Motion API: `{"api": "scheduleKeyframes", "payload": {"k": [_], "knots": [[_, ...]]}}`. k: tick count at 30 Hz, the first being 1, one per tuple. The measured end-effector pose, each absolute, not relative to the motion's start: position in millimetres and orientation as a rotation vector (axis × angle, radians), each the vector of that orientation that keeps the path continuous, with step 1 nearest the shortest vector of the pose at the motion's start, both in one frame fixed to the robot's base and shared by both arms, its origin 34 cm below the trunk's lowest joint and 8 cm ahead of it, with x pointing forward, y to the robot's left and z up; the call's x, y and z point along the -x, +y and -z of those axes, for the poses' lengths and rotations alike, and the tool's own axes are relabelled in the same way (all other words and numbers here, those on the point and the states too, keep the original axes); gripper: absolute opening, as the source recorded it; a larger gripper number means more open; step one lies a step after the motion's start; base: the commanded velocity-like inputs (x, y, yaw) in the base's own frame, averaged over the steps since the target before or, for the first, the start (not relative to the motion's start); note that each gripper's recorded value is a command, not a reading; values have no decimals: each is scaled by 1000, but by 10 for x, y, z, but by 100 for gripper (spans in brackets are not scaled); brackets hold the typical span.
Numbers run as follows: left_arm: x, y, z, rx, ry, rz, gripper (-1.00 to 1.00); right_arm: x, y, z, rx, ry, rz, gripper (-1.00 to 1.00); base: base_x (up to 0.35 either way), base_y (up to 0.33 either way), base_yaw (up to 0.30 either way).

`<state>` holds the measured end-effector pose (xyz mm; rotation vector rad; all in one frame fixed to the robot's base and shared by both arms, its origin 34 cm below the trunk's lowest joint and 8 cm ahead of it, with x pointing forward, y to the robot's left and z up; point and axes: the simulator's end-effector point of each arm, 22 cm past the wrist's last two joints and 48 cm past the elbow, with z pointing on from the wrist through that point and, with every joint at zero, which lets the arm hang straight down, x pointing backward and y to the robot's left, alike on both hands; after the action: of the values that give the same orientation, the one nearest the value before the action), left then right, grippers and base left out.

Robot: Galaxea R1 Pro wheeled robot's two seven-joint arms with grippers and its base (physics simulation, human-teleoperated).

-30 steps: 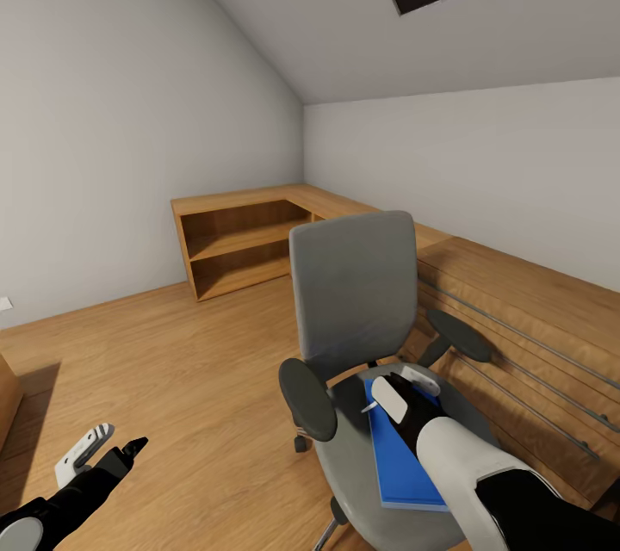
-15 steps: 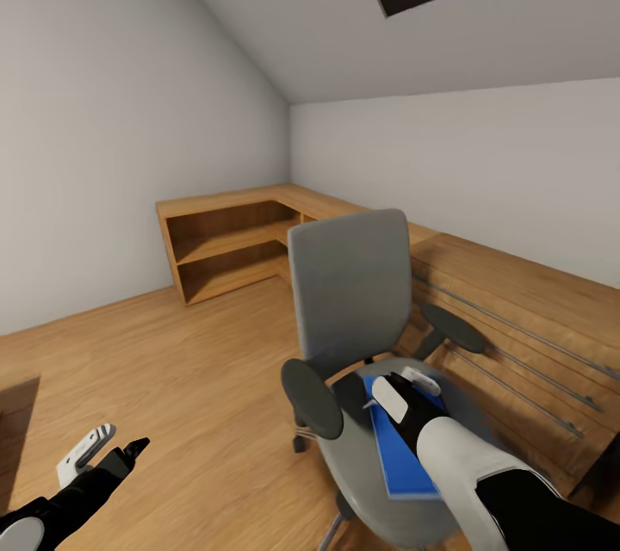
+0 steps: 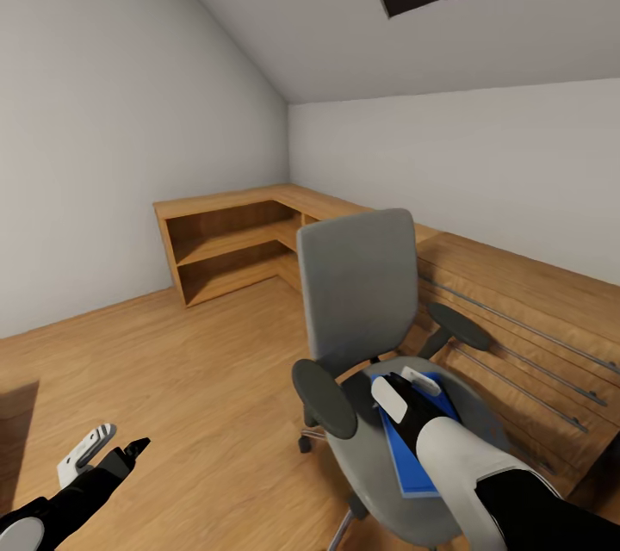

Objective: In the bedroom, organize the workspace by keeping the computer under the desk, ensuring the monitor is on the desk, placing the keyboard on the desk next to the monitor, placing the mouse on the desk next to the keyboard, moving the folder from the swivel chair onto the desk next to the mouse, stacking the notebook on top of the folder with the pen on top of the notebook, and positioning the swivel chair next to the desk.

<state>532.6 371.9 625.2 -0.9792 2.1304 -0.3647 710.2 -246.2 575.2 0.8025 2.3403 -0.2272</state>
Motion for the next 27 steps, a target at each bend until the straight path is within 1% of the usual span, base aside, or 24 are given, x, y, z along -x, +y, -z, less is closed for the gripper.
{"api": "scheduleKeyframes", "payload": {"k": [7,13,16,27], "knots": [[-5326,3717,-6251,979,2131,365,100,-7100,-2443,-5750,-798,2341,227,100,0,16,0],[-5327,3720,-6254,979,2129,364,100,-7106,-2452,-5755,-795,2338,228,100,0,187,0],[-5326,3718,-6252,979,2130,365,100,-7109,-2452,-5756,-792,2338,228,100,0,94,0],[-5325,3711,-6249,979,2132,367,100,-7144,-2510,-5793,-789,2314,238,100,0,7,0]]}}
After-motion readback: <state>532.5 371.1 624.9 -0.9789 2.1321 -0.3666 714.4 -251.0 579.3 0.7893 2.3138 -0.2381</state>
